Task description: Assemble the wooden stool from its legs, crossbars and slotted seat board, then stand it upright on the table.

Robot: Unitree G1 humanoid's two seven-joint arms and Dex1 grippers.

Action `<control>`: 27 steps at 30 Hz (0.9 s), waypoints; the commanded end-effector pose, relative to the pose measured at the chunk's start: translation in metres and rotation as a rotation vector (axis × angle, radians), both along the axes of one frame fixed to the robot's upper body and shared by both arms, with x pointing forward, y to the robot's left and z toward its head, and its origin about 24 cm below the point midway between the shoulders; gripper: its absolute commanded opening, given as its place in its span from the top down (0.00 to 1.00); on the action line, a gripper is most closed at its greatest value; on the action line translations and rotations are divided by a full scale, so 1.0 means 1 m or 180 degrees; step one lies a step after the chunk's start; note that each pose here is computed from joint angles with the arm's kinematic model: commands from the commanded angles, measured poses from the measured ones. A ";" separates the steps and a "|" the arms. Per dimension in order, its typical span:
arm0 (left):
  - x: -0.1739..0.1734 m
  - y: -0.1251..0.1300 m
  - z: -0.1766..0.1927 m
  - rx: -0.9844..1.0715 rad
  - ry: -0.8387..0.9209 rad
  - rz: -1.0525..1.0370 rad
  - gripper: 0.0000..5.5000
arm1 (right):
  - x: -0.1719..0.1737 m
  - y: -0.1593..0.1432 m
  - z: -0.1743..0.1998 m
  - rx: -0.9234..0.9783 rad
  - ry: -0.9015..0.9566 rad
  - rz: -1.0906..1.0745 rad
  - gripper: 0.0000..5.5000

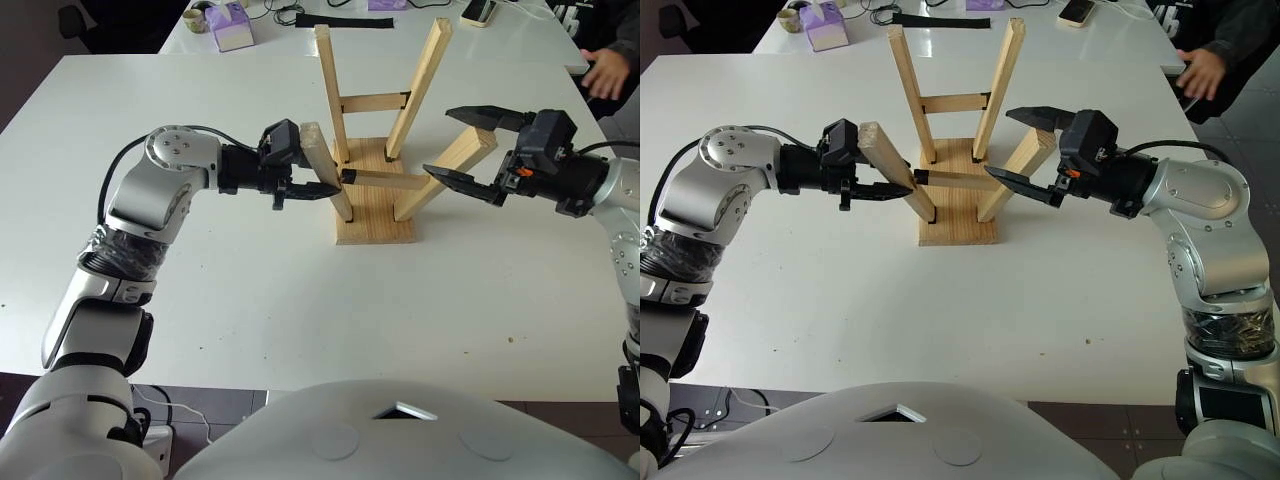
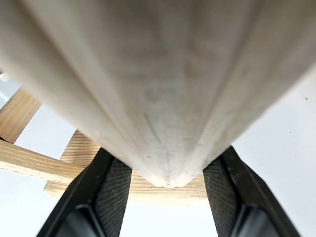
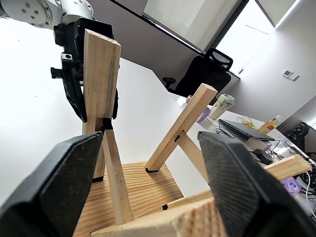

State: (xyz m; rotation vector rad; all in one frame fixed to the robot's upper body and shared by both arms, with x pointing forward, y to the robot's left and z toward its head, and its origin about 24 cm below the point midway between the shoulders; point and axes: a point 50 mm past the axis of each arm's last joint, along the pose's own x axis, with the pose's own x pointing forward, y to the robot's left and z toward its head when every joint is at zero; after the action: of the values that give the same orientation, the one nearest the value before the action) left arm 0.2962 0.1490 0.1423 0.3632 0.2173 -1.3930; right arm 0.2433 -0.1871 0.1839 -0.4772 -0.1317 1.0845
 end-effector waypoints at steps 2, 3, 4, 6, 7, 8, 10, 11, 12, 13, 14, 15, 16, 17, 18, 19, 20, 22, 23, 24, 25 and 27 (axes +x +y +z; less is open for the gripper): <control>-0.003 0.011 -0.049 0.0546 0.0508 0.0427 0.63 | 0.000 0.007 -0.016 -0.0094 0.0322 0.0222 0.35; -0.002 0.011 -0.049 0.0542 0.0514 0.0438 0.63 | 0.000 0.007 -0.016 -0.0089 0.0316 0.0235 0.35; -0.002 0.011 -0.050 0.0538 0.0526 0.0451 0.63 | 0.001 0.007 -0.015 -0.0090 0.0312 0.0245 0.35; -0.001 0.011 -0.052 0.0518 0.0567 0.0473 0.63 | 0.002 0.007 -0.016 -0.0103 0.0308 0.0265 0.35; 0.000 0.011 -0.053 0.0510 0.0583 0.0481 0.63 | 0.002 0.007 -0.016 -0.0109 0.0305 0.0276 0.35; 0.001 0.011 -0.053 0.0506 0.0595 0.0491 0.63 | 0.003 0.007 -0.015 -0.0113 0.0301 0.0285 0.35; 0.003 0.010 -0.054 0.0491 0.0612 0.0511 0.63 | 0.005 0.008 -0.015 -0.0114 0.0286 0.0307 0.35; 0.004 0.009 -0.054 0.0488 0.0592 0.0513 0.63 | 0.006 0.009 -0.014 -0.0109 0.0276 0.0317 0.35; 0.004 0.007 -0.053 0.0478 0.0576 0.0506 0.63 | 0.007 0.010 -0.013 -0.0096 0.0267 0.0327 0.35; 0.004 0.006 -0.052 0.0466 0.0553 0.0488 0.63 | 0.007 0.011 -0.012 -0.0056 0.0267 0.0338 0.35; 0.004 0.005 -0.051 0.0458 0.0531 0.0468 0.63 | 0.007 0.012 -0.010 -0.0015 0.0269 0.0347 0.35; 0.003 0.005 -0.049 0.0460 0.0486 0.0443 0.63 | 0.007 0.013 -0.007 0.0066 0.0280 0.0350 0.35; 0.001 0.005 -0.047 0.0465 0.0433 0.0417 0.63 | 0.006 0.013 -0.003 0.0171 0.0289 0.0338 0.35; -0.001 0.005 -0.046 0.0471 0.0388 0.0391 0.63 | 0.006 0.014 0.001 0.0271 0.0289 0.0313 0.35; -0.004 0.005 -0.044 0.0474 0.0358 0.0364 0.63 | 0.006 0.016 0.006 0.0401 0.0287 0.0272 0.35; -0.006 0.004 -0.043 0.0468 0.0349 0.0339 0.63 | 0.005 0.018 0.010 0.0525 0.0287 0.0227 0.35; -0.008 0.003 -0.042 0.0459 0.0354 0.0321 0.63 | 0.004 0.021 0.015 0.0659 0.0295 0.0191 0.35; -0.011 0.002 -0.044 0.0460 0.0371 0.0306 0.63 | 0.002 0.032 0.022 0.0954 0.0330 0.0154 0.35; -0.012 0.002 -0.045 0.0466 0.0386 0.0307 0.63 | 0.002 0.040 0.024 0.1101 0.0361 0.0112 0.35; -0.012 0.002 -0.046 0.0476 0.0398 0.0317 0.63 | 0.003 0.047 0.026 0.1222 0.0390 0.0056 0.35; -0.012 0.002 -0.047 0.0484 0.0408 0.0330 0.63 | 0.005 0.054 0.026 0.1317 0.0437 -0.0009 0.35; -0.010 0.003 -0.047 0.0474 0.0452 0.0369 0.63 | 0.010 0.072 0.023 0.1458 0.0531 -0.0184 0.35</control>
State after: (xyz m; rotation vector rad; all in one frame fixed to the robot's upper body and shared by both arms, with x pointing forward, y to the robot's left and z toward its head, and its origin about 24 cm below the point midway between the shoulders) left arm 0.2943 0.1388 0.1368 0.3848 0.2050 -1.3280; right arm 0.2501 -0.1326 0.2061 -0.0197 -0.2245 1.0246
